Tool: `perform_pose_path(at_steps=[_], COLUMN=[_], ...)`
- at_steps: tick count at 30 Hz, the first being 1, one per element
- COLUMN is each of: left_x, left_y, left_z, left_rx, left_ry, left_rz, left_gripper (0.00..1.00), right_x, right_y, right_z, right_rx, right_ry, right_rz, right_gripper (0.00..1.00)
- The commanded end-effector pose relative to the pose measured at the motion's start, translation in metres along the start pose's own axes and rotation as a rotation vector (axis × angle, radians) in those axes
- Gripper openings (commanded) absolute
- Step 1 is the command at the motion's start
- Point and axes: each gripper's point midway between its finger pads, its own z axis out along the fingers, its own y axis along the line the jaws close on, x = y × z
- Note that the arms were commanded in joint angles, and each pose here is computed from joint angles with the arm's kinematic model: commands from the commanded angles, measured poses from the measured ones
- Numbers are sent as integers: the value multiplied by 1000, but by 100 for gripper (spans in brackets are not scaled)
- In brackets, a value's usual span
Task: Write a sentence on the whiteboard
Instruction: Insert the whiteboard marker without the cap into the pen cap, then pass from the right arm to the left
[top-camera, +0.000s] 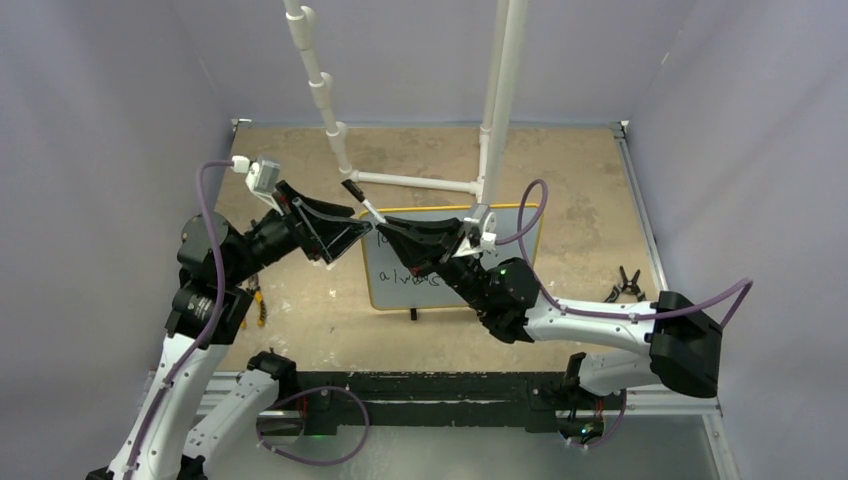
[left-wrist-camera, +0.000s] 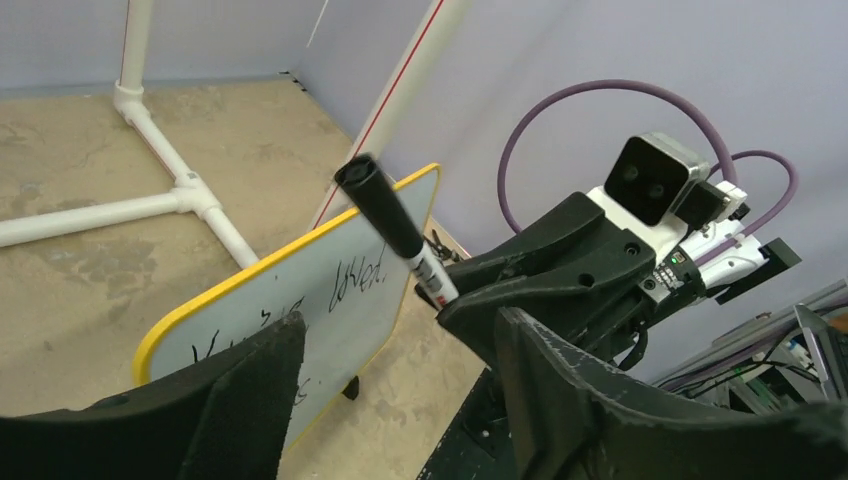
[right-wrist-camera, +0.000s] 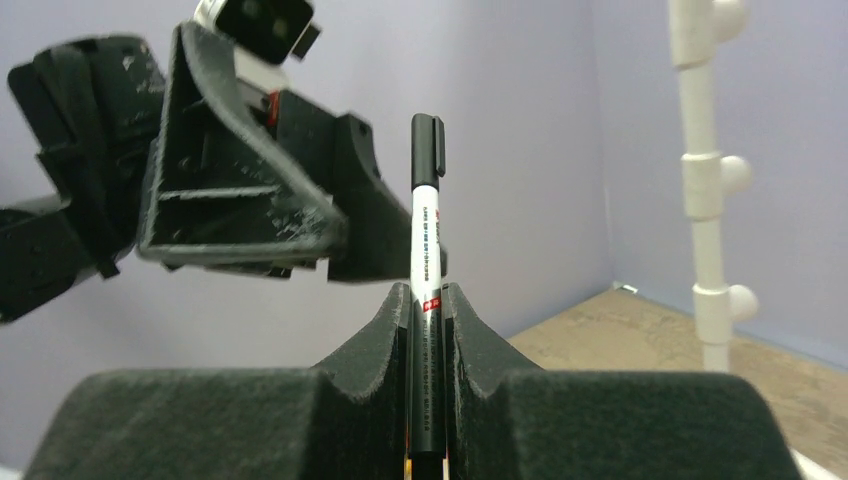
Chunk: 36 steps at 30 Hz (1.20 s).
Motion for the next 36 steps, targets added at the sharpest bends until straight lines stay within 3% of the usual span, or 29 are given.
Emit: perform_pose_path(at_steps=[1,4,14,18,21,24,27,28,30,32,35,36], left_x=[-17,-24,-24,-19,-20,-24,-28,-31,-35,-38,-43,-44], left_y=[-20,-25,-27,-26,-27,-26,-28,-28,-24,-11,16,25], left_z=[1,5,18,24,24,25,29,30,32,36,42,43], left_rx=[54,87,177,222,219,216,229,232,207,126,-41,-95], left_ry=[-9,-34,-79,-69,-69,-84,-96,-105,-116,-113,-85,-73], left_rz=[42,28,-92,-146,-142,-151,-168,-168,-161,-131,-58,-33], left_gripper=[72,76,76,71,63,47,23,12,0,0,0,0], right_x=[-54,-54,-44,-40,-38,-31,-24,-22,-25,-31,-44,-49], right_y=[-8,-6,3,5,5,7,10,9,6,1,-9,-12], right_z=[9,9,15,19,20,22,23,23,20,15,4,1], right_rx=[66,54,10,2,3,-9,-25,-22,-5,23,87,104], right_ry=[-161,-160,-139,-123,-116,-88,-56,-47,-34,-22,-2,9], right_rz=[29,22,18,9,1,-16,-30,-33,-40,-50,-64,-76], right_gripper=[0,0,0,0,0,0,0,3,23,43,65,92])
